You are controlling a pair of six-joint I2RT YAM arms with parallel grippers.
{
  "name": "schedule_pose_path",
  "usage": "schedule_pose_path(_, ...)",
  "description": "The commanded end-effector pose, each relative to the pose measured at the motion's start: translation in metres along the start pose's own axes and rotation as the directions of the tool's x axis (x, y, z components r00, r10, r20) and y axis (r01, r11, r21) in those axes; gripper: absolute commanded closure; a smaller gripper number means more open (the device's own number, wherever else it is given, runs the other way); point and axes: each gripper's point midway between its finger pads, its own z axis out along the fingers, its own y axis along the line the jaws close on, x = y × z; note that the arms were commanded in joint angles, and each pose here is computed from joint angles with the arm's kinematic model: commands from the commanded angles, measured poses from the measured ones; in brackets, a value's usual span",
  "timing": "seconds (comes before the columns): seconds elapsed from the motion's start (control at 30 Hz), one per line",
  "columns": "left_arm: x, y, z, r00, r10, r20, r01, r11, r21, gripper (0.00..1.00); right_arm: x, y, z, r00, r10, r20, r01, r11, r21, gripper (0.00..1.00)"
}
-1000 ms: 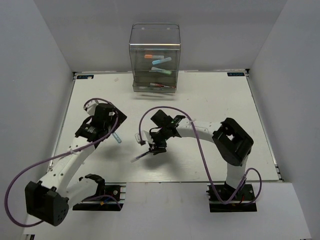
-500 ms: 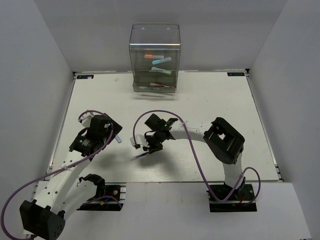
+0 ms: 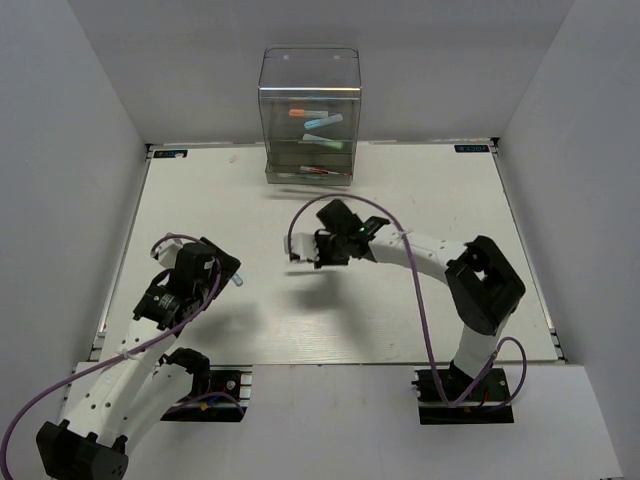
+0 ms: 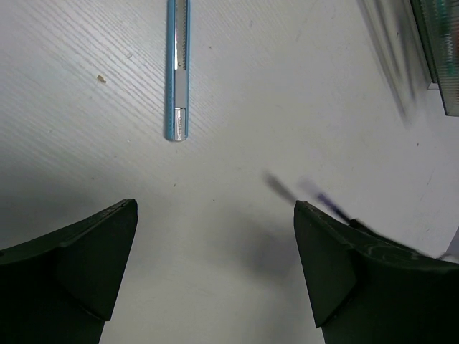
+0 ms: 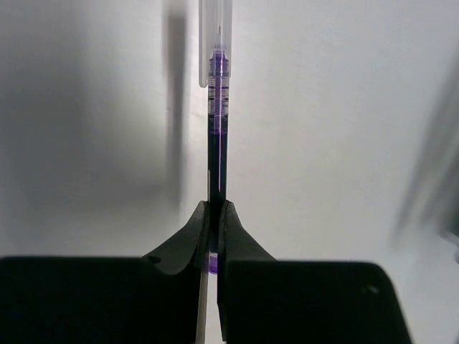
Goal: Sort the stationery into containers
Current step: Pick up the pen from the center of the board, then place the pen in the drawer.
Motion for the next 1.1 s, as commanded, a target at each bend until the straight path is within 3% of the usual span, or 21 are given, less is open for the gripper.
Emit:
schedule_pose_path(0.0,0.003,0.009,0.001,1.000,-0.025,0.002,0.025,1.000,-0.018,0.00,-0.002,-0.076,-0.053,1.000,-0.003,0.008,0.001,0.971,0.241,1.00)
schedule_pose_path(0.23,0.006,0.007,0.000,0.999,-0.038,-0.012,0.038,0.999,-0.001,0.00,-0.002,-0.193,-0.103,0.999,0.000,0.034,-0.017,0.852,0.523,1.00)
schedule_pose_path(0.33,0.010,0.009,0.003,0.999,-0.035,-0.024,0.035,0.999,-0.005,0.00,0.002,-0.230,-0.109,1.000,-0.005,-0.008,0.009,0.804,0.594,1.00)
schedule_pose_path(0.5,0.012,0.009,0.004,0.999,-0.032,-0.036,0.032,0.999,-0.009,0.00,0.004,-0.282,-0.093,0.999,-0.023,-0.035,0.040,0.790,0.612,1.00)
schedule_pose_path(0.63,0.013,0.010,0.005,0.999,-0.029,-0.040,0.029,0.999,-0.017,0.00,0.012,-0.295,-0.065,0.996,-0.046,-0.074,0.081,0.800,0.595,1.00)
schedule_pose_path(0.9,0.015,0.008,0.007,0.998,-0.030,-0.048,0.029,0.999,-0.012,0.00,0.028,-0.308,-0.048,0.997,-0.017,-0.075,0.059,0.791,0.609,1.00)
schedule_pose_path(1.0,0.015,0.006,0.010,0.998,-0.029,-0.048,0.029,0.999,-0.014,0.00,0.035,-0.302,-0.043,0.997,-0.002,-0.072,0.044,0.808,0.588,0.80)
schedule_pose_path(1.03,0.017,0.007,0.012,0.998,-0.025,-0.054,0.024,0.999,-0.027,0.00,0.032,-0.301,-0.045,0.998,-0.006,-0.056,0.038,0.810,0.585,0.66)
schedule_pose_path(1.07,0.017,0.003,0.012,0.998,-0.029,-0.057,0.029,1.000,-0.011,0.00,0.032,-0.300,-0.045,0.999,-0.005,-0.053,0.035,0.812,0.583,0.62)
